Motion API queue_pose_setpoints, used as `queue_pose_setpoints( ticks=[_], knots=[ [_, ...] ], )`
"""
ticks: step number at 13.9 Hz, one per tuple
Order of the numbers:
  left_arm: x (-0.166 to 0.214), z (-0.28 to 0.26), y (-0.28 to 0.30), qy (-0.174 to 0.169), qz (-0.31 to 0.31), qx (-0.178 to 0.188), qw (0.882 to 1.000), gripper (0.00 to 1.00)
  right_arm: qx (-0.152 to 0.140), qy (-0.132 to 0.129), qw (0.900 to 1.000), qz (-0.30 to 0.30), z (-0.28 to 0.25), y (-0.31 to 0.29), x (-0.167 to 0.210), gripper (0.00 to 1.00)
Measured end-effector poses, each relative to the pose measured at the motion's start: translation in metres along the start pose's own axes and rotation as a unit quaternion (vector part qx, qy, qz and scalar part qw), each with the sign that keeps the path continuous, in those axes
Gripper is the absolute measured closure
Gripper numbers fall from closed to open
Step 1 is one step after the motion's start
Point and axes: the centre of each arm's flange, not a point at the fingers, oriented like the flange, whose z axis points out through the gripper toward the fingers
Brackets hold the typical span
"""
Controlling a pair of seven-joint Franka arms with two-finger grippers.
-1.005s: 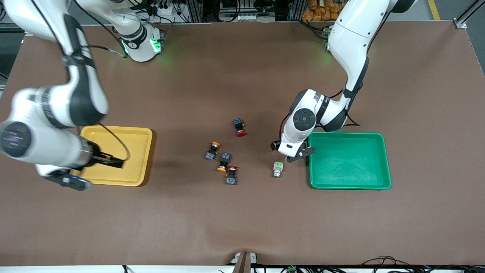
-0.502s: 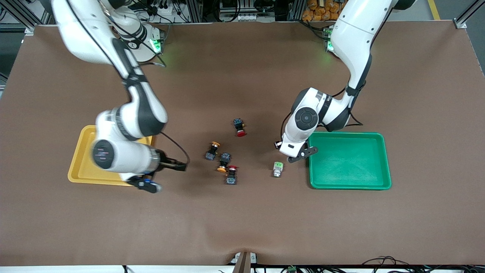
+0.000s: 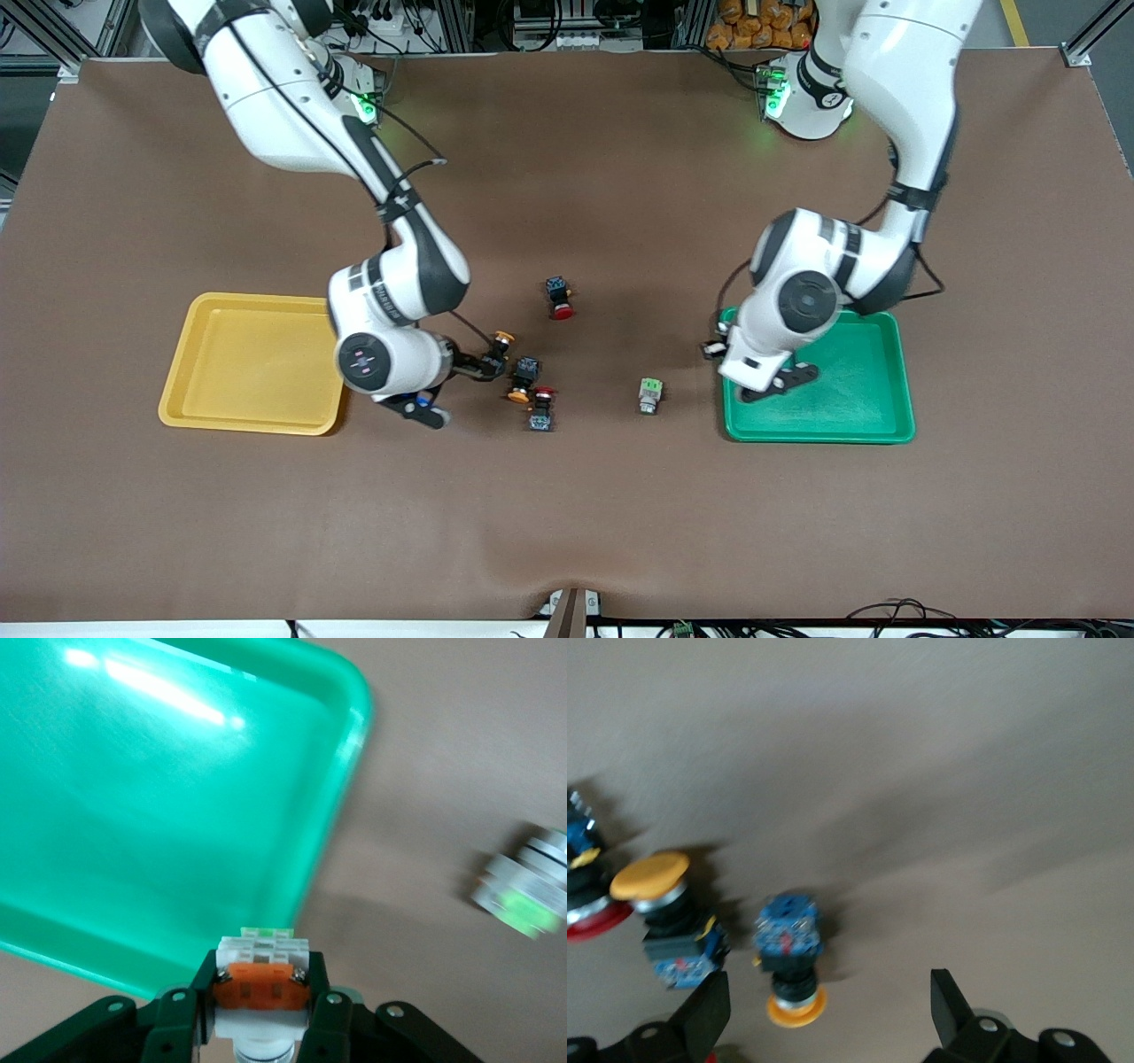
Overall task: Place green and yellow buttons in trays
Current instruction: 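Place the orange button in the green tray while the right gripper reaches buttons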
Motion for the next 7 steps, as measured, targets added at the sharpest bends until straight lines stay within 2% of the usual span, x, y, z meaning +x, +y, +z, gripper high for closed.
queue_pose_setpoints(
  ticks=[4, 7],
  knots=[
    [0.050, 0.026, -0.069, 0.002, 0.026, 0.003, 1.000, 0.59, 0.012, 0.031, 0.999, -0.014, 0.034, -0.015, -0.020, 0.00],
    [0.049, 0.046, -0.056, 0.010, 0.038, -0.003, 0.999, 0.59, 0.005, 0.034, 0.999, -0.026, 0.051, -0.021, -0.036, 0.00]
  ],
)
